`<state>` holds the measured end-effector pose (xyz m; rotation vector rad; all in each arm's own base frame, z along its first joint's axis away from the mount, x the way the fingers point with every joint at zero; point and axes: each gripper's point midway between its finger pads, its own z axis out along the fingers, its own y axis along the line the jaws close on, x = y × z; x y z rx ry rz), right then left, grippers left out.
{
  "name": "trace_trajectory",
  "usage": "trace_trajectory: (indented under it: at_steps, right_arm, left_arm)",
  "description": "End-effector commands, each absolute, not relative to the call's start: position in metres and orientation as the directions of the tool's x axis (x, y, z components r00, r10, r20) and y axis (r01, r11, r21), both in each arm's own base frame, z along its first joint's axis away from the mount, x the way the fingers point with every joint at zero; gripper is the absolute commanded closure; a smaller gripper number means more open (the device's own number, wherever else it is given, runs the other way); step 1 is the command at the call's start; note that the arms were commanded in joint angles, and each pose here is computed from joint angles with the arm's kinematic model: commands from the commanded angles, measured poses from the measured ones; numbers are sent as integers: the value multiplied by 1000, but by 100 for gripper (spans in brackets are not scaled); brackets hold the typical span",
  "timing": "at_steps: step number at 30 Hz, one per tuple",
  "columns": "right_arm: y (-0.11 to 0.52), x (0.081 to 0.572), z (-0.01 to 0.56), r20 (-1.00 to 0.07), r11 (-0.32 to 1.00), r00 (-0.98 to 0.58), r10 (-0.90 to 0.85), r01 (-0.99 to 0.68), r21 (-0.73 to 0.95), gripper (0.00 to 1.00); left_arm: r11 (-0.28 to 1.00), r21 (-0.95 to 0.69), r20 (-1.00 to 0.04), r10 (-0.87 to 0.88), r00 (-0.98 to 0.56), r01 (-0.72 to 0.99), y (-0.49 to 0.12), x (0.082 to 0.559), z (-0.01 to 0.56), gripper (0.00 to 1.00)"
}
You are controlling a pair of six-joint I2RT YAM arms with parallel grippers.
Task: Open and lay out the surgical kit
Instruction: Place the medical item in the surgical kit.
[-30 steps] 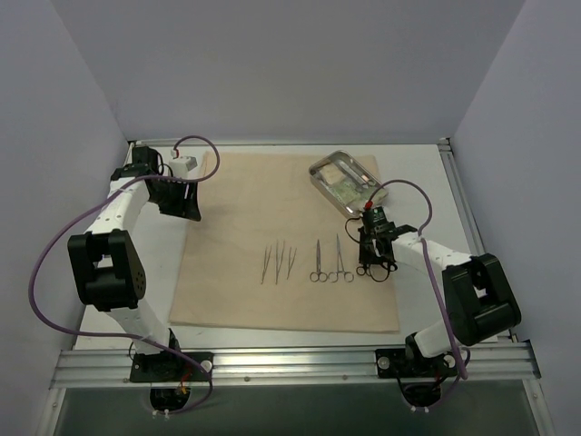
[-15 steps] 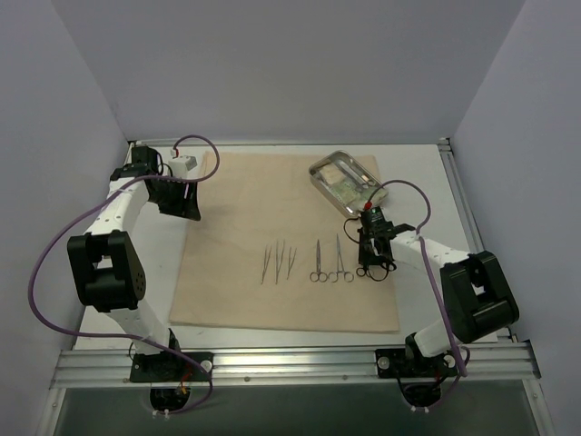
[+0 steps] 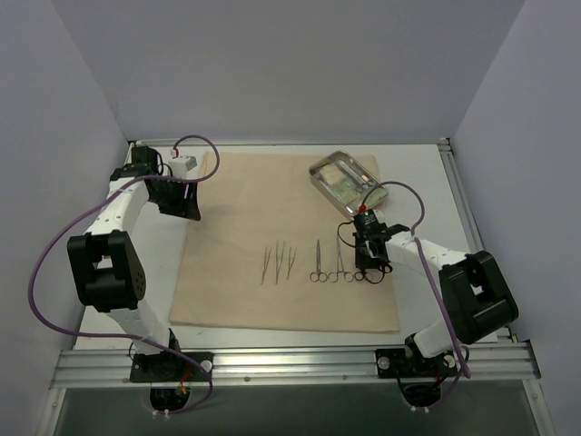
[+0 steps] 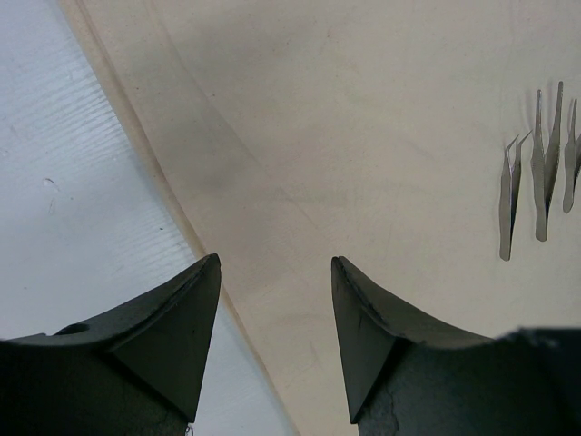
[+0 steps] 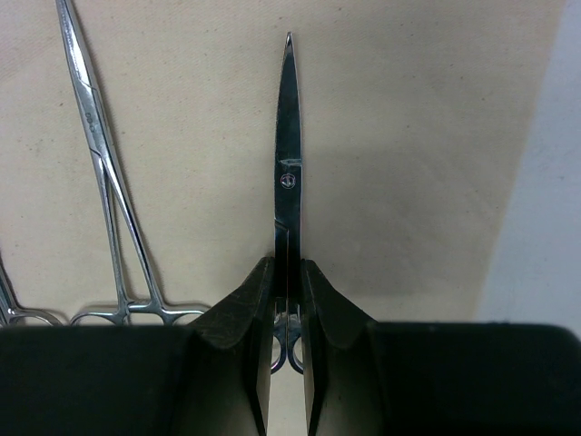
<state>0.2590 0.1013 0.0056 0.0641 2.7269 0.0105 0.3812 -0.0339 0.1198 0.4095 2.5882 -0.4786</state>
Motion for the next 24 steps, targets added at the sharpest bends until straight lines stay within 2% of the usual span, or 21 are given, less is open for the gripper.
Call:
trace_trajectory:
  at_steps: [1,6,8,12,16,24]
  right_arm:
    - [94,244,3,-341,997,-939,39,58,-48,95]
    - [92,243,0,-329,996,-943,37,61,-61,83]
    - [92,243,0,-330,996,-943,37,62,-66,82]
    - [89,245,2,-340,994,-939,49,79,-77,74]
    - [89,249,6,-357,993,-932,55,88,-78,73]
    - [96,259,1,-368,997,-929,48,69,-46,82]
  left_arm:
    - [891,-232,-556,207,-805,389,-32,386,136,39]
    - [891,-233,-556,208,-805,391,-32,386,136,39]
    - [891,-233,-556,208,-805,391,-32,386,136,39]
    - [889,-233,-556,210,-804,394,-32,386,136,39]
    - [888,-238,-556,207,-805,393,-32,386,136,39]
    - [888,-238,-557,207,-804,394,-33,385,137,39]
